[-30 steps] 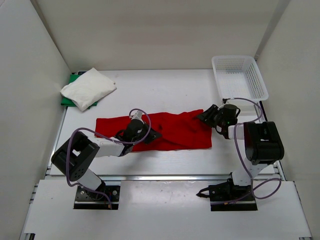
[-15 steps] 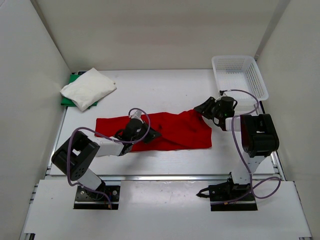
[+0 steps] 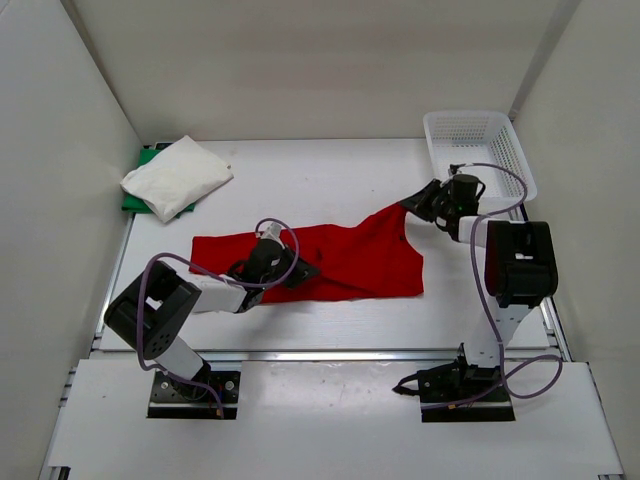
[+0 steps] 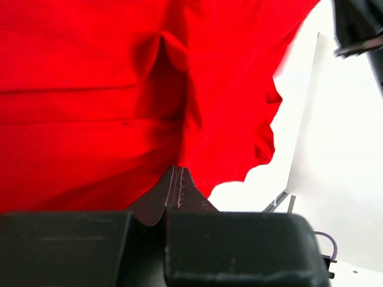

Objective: Fold and stack the t-shirts
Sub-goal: Fold the other side of the tshirt into a rectangle

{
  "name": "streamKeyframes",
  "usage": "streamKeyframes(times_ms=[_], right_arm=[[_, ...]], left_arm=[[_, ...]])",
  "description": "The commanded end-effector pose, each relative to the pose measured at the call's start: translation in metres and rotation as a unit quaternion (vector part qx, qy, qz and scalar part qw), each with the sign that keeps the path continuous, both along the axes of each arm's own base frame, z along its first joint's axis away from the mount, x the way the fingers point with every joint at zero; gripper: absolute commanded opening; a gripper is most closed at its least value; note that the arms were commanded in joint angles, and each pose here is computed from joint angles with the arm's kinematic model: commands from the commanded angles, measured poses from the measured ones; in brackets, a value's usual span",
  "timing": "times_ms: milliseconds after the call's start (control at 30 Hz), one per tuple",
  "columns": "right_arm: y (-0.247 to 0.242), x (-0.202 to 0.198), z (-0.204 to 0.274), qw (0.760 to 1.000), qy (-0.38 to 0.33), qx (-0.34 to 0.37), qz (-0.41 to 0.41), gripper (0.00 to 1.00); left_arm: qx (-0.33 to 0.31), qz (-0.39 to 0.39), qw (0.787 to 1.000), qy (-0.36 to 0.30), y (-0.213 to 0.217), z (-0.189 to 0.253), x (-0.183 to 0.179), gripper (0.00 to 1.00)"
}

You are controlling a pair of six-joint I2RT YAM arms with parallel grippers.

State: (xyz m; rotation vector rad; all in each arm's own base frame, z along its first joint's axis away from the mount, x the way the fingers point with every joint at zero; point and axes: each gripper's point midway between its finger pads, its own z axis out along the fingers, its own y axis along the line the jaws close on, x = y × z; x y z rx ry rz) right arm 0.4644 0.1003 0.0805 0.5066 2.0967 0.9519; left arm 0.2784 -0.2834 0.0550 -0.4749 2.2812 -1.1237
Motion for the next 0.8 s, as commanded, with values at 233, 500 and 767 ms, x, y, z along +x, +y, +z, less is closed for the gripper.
streamKeyframes(times_ms=[233,500,767], right_arm=[[-0.021,0.015,0.013,1.0,-0.014,-0.008,-0.015,0.35],[0.003,-0.039,-0.013,0.999,0.022,-0.034,0.018,0.27],[0.026,-0.05,-0.036,0.997,0.045,-0.029,0.05,0.26]], left_arm=[[-0.001,-0.005,1.0,0.007,0.002,-0.006,-0.004,0.03],[-0.011,0.0,1.0,0.005,0.0,-0.005,-0.002,0.14],[-0.016,-0.008,1.0,0.001,-0.007,-0.004,-0.003,0.13]])
